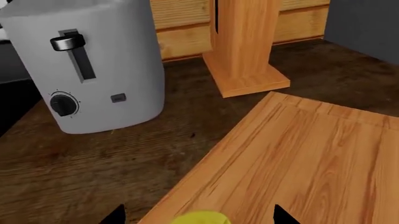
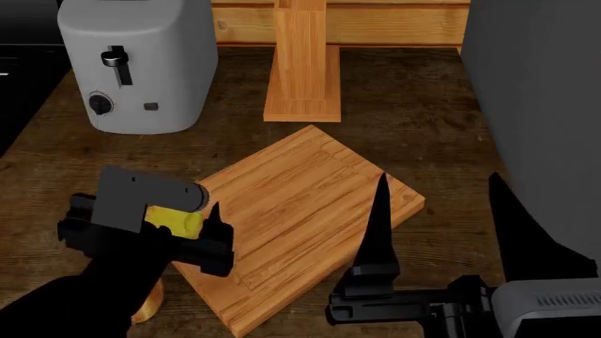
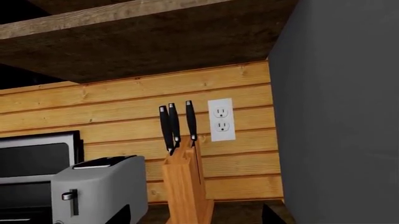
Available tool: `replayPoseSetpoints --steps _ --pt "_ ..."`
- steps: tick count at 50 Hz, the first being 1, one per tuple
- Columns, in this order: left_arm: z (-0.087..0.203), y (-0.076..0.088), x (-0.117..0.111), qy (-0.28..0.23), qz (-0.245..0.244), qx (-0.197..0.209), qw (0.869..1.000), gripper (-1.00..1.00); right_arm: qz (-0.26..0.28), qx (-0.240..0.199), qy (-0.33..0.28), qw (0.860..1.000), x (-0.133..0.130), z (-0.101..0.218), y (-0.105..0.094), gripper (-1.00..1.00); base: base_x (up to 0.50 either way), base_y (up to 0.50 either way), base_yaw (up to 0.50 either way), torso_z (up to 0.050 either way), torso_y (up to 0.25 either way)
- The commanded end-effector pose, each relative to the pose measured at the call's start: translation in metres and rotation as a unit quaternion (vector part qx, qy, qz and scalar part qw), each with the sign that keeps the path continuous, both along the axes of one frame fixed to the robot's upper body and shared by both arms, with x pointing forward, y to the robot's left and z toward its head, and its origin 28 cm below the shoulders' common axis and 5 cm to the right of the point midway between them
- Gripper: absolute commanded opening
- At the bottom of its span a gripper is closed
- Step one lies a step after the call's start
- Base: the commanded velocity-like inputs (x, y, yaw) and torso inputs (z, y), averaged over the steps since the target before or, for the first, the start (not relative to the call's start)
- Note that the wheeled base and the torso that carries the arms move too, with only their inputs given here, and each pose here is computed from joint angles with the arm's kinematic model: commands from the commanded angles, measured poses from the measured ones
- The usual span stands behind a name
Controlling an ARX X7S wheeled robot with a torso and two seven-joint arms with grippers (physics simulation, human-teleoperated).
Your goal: Place the bread and cheese on the cutting board.
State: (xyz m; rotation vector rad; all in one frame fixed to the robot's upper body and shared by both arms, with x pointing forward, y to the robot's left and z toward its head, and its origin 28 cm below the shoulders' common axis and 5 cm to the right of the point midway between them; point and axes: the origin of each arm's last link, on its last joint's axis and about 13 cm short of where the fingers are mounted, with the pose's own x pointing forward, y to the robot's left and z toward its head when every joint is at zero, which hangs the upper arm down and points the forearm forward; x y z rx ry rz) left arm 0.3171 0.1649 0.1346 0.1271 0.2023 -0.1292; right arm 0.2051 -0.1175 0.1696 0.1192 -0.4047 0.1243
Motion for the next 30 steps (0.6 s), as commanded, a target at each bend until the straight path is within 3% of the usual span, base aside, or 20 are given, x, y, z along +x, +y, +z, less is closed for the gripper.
replayPoseSetpoints --steps 1,12,30 --pt "0.030 0.004 -0.007 -0.053 0.020 -0.019 0.998 1.00 -0.008 -0.005 -0.009 1.000 0.001 0.001 -0.002 1.00 0.00 0.00 0.00 0.000 0.000" --pt "0.060 0.015 -0.036 -0.109 0.028 -0.034 0.993 1.00 -0.008 -0.005 -0.011 1.000 0.000 0.002 -0.002 1.00 0.00 0.00 0.00 0.000 0.000" --pt "0.032 0.036 -0.102 -0.128 0.028 -0.024 0.991 1.00 -0.008 -0.007 -0.016 1.000 -0.003 0.005 -0.001 1.00 0.00 0.00 0.00 0.000 0.000"
